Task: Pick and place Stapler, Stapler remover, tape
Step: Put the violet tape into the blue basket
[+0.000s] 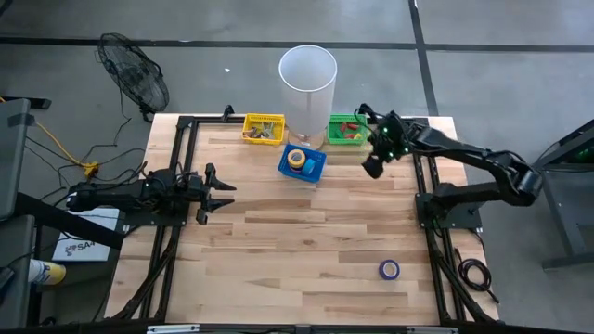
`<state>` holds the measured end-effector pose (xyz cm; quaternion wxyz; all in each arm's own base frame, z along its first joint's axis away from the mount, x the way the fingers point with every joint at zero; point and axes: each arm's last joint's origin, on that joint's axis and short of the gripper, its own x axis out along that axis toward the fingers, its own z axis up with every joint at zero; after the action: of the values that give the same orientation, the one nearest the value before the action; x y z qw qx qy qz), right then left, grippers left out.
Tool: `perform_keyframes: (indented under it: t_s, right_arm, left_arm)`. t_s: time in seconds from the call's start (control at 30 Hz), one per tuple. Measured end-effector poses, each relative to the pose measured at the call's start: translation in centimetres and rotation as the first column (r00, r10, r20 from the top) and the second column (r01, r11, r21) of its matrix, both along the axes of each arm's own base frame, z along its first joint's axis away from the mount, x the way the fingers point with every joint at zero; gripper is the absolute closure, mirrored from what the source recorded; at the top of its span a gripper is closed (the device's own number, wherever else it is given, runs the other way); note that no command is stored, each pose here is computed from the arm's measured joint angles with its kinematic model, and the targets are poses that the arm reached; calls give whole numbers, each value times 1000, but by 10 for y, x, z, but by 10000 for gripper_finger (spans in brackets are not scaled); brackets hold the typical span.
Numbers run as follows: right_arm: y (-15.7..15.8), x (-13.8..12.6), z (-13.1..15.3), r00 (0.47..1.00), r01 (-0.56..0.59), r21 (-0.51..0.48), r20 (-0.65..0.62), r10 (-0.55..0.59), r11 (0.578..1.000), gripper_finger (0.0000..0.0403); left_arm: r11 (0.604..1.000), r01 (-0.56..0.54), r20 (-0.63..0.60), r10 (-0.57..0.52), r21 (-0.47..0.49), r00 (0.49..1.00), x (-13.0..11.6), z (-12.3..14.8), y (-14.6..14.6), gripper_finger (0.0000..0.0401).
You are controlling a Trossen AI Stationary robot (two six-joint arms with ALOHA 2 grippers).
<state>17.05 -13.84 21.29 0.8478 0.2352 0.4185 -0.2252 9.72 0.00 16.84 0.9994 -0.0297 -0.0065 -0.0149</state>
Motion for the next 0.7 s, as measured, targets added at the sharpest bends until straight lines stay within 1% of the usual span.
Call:
perform_keyframes:
  t_s: [0.17, 0.3, 0.4, 0.47, 0.57, 0.7]
  right_arm:
    - [30, -10, 2, 994, -16, 137, -109, 31, 990, 138]
    - [58, -16, 5, 980, -16, 236, -191, 63, 972, 137]
    - [79, -18, 7, 967, 1, 293, -243, 74, 956, 137]
    - [94, -18, 8, 959, 15, 316, -274, 76, 949, 137]
    - [116, -18, 8, 943, 25, 321, -321, 83, 947, 137]
    - [143, -15, 8, 936, 17, 331, -337, 101, 944, 137]
  left_arm:
    - [1000, 0, 0, 0, 2, 1000, 0, 0, 0, 226]
    - [1000, 0, 0, 0, 2, 1000, 0, 0, 0, 226]
    - [1000, -1, 0, 1, 2, 1000, 0, 0, 0, 226]
    - [1000, -1, 0, 1, 2, 1000, 0, 0, 0, 226]
    - [1000, -1, 0, 1, 2, 1000, 0, 0, 0, 226]
    - [1000, -3, 0, 3, 2, 1000, 0, 0, 0, 226]
